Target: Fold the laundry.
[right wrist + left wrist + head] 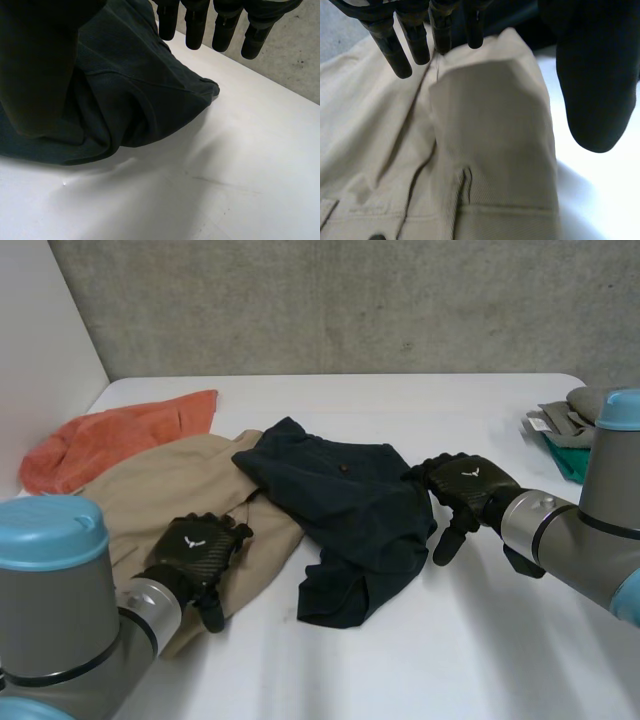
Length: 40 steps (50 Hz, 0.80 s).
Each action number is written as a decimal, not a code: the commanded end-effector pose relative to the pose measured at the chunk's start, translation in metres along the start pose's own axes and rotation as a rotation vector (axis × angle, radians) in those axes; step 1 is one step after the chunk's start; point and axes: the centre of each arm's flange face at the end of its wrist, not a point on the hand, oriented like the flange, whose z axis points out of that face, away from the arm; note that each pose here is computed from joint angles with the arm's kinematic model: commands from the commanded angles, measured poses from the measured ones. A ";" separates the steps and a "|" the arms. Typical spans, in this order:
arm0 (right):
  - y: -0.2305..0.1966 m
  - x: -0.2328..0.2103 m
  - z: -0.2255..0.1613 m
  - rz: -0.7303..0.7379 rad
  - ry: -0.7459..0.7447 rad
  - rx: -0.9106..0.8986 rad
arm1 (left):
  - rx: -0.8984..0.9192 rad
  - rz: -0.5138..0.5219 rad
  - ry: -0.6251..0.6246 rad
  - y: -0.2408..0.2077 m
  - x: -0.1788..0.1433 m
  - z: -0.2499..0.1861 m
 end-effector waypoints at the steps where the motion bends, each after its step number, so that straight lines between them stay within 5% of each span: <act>1: 0.002 -0.001 -0.001 -0.001 -0.011 -0.003 | 0.024 0.087 -0.086 0.022 -0.009 0.042; 7: 0.001 0.001 -0.001 0.000 -0.002 0.001 | 0.075 0.226 -0.198 0.013 -0.027 0.068; 16: -0.001 0.005 -0.002 -0.002 0.008 0.015 | 0.520 0.214 -0.640 -0.128 -0.152 0.060; 24: -0.002 0.001 -0.004 -0.004 -0.003 0.020 | 0.468 0.268 -0.878 -0.150 -0.259 0.093; 30: -0.003 0.001 -0.005 -0.006 -0.001 0.030 | 0.424 0.248 -0.887 -0.130 -0.283 0.122; 40: -0.005 0.003 -0.006 -0.004 0.002 0.036 | 0.471 0.242 -0.617 -0.110 -0.231 0.138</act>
